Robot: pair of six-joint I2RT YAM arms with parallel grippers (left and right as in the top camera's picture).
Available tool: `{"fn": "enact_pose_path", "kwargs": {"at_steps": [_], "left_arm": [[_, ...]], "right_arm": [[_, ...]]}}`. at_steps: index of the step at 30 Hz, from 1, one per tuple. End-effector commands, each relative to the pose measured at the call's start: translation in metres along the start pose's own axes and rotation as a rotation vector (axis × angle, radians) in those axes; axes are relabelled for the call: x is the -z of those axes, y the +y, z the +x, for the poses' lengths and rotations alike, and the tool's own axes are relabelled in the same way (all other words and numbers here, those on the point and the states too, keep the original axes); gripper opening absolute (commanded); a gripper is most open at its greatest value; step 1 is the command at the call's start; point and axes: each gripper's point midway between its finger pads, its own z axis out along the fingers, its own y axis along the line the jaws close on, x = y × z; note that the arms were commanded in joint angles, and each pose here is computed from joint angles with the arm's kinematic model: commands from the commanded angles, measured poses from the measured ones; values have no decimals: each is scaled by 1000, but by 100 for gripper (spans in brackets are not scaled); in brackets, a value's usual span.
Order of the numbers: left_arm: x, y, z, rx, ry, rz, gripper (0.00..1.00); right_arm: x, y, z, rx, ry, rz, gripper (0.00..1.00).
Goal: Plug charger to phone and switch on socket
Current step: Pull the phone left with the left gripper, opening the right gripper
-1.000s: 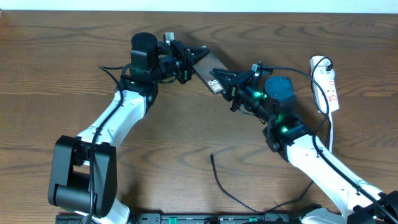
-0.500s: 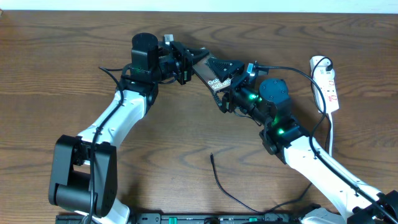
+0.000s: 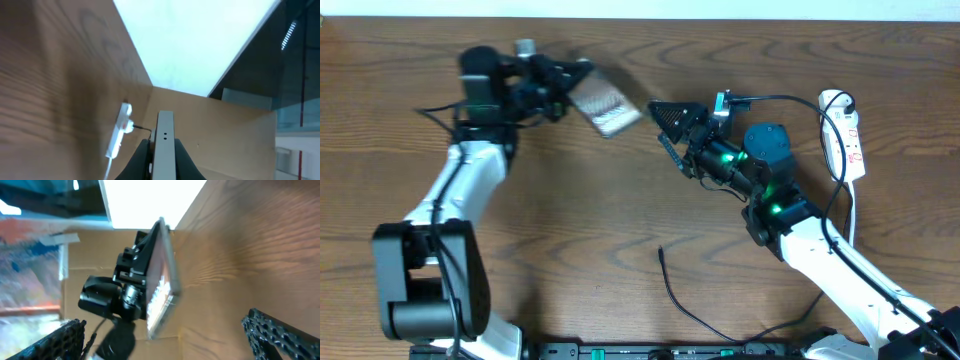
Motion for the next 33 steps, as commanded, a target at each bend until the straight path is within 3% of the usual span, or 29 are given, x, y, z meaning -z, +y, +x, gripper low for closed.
{"fn": "enact_pose_path", "kwargs": {"at_steps": [1,7,12,20,26,33], "left_arm": [[31,-22,5,-179,120,76,7],[57,-25,26,-444,289,171,7],[62,-26,38,-580,352,224,7],[64,-26,33,-674,319,234,7],[75,-23,19,-694,274,228,7],[90,-12,5,-658,225,210,7]], "right_arm": [[2,13,6,230,52,-40,99],[3,1,17,424,122,-3,99],[7,-29,15,466,184,240,99],[44,-108,61,515,480,729,99],[44,-143,97,566,635,796,99],[29,-179,120,451,606,928,99]]}}
